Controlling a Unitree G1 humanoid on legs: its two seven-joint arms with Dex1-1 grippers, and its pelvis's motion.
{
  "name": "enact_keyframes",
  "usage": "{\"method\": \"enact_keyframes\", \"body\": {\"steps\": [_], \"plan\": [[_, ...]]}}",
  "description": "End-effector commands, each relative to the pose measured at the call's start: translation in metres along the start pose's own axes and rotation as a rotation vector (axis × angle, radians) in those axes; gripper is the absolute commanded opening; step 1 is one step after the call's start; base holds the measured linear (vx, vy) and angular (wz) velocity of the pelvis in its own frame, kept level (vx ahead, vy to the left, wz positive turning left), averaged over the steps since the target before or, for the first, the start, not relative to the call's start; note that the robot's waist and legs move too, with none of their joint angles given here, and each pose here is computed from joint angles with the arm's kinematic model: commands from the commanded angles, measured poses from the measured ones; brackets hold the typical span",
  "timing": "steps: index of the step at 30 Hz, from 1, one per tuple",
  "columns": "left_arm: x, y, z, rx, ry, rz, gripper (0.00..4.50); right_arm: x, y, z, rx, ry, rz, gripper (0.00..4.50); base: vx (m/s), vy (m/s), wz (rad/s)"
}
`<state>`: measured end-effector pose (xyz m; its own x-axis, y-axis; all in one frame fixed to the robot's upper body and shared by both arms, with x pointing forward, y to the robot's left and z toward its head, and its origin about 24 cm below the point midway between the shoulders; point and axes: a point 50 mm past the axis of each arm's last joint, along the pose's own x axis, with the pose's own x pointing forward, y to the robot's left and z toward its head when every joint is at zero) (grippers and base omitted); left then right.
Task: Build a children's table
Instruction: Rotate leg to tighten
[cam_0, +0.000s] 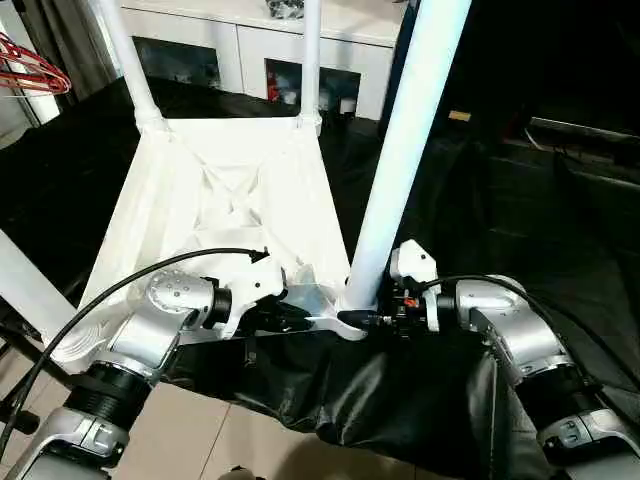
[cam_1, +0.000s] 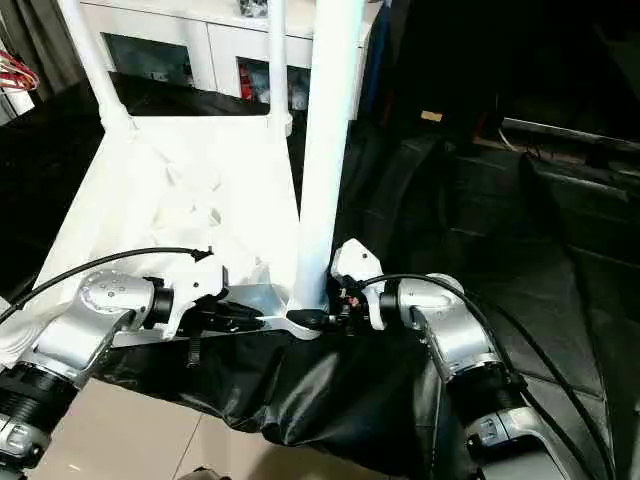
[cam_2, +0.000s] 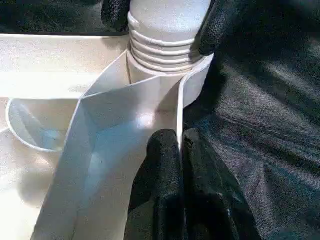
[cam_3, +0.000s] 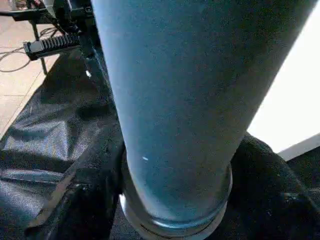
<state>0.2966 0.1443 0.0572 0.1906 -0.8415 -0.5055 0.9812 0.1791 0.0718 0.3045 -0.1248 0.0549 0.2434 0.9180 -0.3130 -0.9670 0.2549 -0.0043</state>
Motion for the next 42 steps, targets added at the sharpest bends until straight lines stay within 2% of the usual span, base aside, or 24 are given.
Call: {"method": "enact_keyframes", "body": {"steps": [1, 4, 8, 9, 13, 16, 17, 19, 20, 24, 25, 26, 29, 31, 36, 39, 42], "plan": [[0.003, 0.002, 0.004, 0.011, -0.037, 0.033, 0.00, 0.006, 0.006, -0.005, -0.002, 0.011, 0.020, 2.66, 0.000, 0.000, 0.00], [0.005, 0.005, 0.005, 0.003, -0.037, 0.074, 0.00, 0.008, 0.005, -0.006, 0.015, -0.006, -0.024, 2.66, 0.000, 0.000, 0.00], [0.022, 0.017, 0.012, -0.023, -0.022, 0.227, 0.00, 0.025, -0.005, -0.015, 0.112, -0.038, -0.325, 2.66, 0.000, 0.000, 0.00], [0.025, 0.018, 0.014, -0.026, -0.022, 0.243, 0.00, 0.028, -0.005, -0.016, 0.133, -0.042, -0.354, 2.66, 0.000, 0.000, 0.00], [0.058, 0.022, 0.036, -0.058, -0.066, 0.345, 0.00, 0.056, -0.004, -0.024, 0.274, -0.022, -0.615, 2.65, 0.000, 0.000, 0.00], [0.069, 0.021, 0.044, -0.065, -0.081, 0.366, 0.00, 0.068, -0.001, -0.021, 0.296, -0.031, -0.637, 2.65, 0.000, 0.000, 0.00], [0.076, 0.020, 0.048, -0.049, -0.085, 0.367, 0.00, 0.077, 0.001, -0.013, 0.278, -0.057, -0.615, 2.65, 0.000, 0.000, 0.00], [0.081, 0.018, 0.051, -0.030, -0.084, 0.359, 0.00, 0.081, 0.002, -0.007, 0.253, -0.079, -0.591, 2.65, 0.000, 0.000, 0.00], [0.082, 0.017, 0.051, -0.016, -0.087, 0.343, 0.00, 0.079, 0.002, -0.004, 0.222, -0.096, -0.564, 3.21, 0.000, 0.000, 0.00], [0.077, 0.013, 0.049, 0.017, -0.106, 0.285, 0.00, 0.063, -0.004, -0.002, 0.172, -0.112, -0.528, 3.53, 0.000, 0.000, 0.00], [0.072, 0.012, 0.047, 0.042, -0.116, 0.258, 0.00, 0.052, -0.008, -0.002, 0.157, -0.113, -0.504, 3.65, 0.000, 0.000, 0.00], [0.072, 0.012, 0.047, 0.042, -0.116, 0.258, 0.00, 0.052, -0.008, -0.002, 0.157, -0.113, -0.504, 3.76, 0.000, 0.000, 0.00], [0.062, 0.008, 0.041, 0.042, -0.132, 0.208, 0.00, 0.034, -0.011, -0.003, 0.103, -0.085, -0.421, 4.05, 0.000, 0.000, 0.00], [0.055, 0.006, 0.036, 0.044, -0.130, 0.172, 0.00, 0.021, -0.010, -0.003, 0.045, -0.049, -0.343, 4.05, 0.000, 0.000, 0.00], [0.039, 0.004, 0.028, 0.058, -0.119, 0.082, 0.00, -0.001, -0.008, -0.002, 0.013, -0.026, -0.176, 4.05, 0.000, 0.000, 0.00], [0.030, 0.001, 0.022, 0.065, -0.097, 0.020, 0.00, -0.009, -0.004, -0.003, -0.011, 0.017, -0.070, 4.05, 0.000, 0.000, 0.00], [0.028, 0.000, 0.021, 0.063, -0.094, 0.000, 0.00, -0.011, -0.002, -0.003, -0.020, 0.034, -0.039, 4.05, 0.000, 0.000, 0.00]]}}
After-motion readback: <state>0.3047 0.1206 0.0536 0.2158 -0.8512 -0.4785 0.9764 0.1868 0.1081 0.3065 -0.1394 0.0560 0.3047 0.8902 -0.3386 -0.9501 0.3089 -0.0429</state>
